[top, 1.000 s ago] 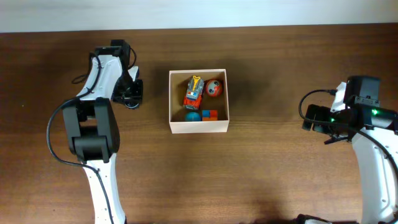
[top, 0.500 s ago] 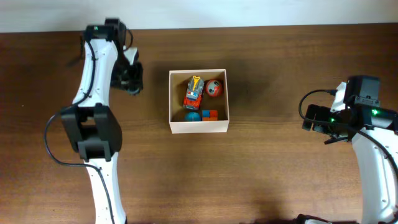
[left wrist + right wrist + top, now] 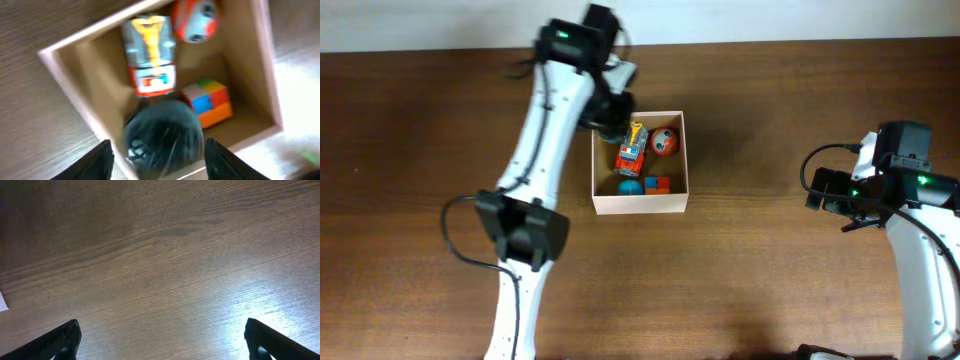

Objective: Pack container

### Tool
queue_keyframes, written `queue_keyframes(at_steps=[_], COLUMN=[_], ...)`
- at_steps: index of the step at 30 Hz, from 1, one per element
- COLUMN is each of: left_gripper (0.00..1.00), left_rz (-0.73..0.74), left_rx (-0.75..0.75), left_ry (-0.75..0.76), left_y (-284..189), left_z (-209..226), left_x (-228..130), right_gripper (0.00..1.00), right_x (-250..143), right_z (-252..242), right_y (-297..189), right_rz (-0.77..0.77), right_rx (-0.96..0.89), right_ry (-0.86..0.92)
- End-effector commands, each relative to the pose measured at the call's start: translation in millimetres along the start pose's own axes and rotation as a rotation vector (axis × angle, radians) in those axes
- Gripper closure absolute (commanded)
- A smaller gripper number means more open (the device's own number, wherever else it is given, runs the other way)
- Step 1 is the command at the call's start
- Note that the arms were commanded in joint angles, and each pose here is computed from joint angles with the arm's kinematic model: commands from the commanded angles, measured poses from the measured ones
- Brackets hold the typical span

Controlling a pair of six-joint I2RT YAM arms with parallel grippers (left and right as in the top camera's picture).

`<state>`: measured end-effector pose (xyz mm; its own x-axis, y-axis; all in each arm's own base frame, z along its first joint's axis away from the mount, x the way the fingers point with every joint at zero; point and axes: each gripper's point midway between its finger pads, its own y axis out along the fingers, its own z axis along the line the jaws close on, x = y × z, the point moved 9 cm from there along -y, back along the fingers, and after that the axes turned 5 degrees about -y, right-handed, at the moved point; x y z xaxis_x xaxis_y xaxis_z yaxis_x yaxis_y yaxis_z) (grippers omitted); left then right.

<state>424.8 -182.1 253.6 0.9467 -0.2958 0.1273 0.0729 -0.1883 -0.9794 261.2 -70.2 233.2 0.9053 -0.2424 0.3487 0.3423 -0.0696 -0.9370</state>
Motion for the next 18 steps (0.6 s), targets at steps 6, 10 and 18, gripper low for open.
queue_keyframes(at_steps=[6,10,18], left_gripper=[0.14,0.01,0.01], left_rz=[-0.014,-0.022,-0.050], left_rx=[0.029,0.048,0.075], left_ry=[0.042,0.023,-0.066], left_y=[-5,-7,-19], left_z=[-9,1,37], left_x=[-2,0,1], right_gripper=[0.01,0.01,0.01], right_x=[0,0,0], right_z=[-2,-2,-2], right_y=[-1,-1,-1], right_rz=[-0.005,-0.005,-0.005], right_rx=[-0.008,-0.008,-0.008], right_ry=[0.017,0.017,0.016])
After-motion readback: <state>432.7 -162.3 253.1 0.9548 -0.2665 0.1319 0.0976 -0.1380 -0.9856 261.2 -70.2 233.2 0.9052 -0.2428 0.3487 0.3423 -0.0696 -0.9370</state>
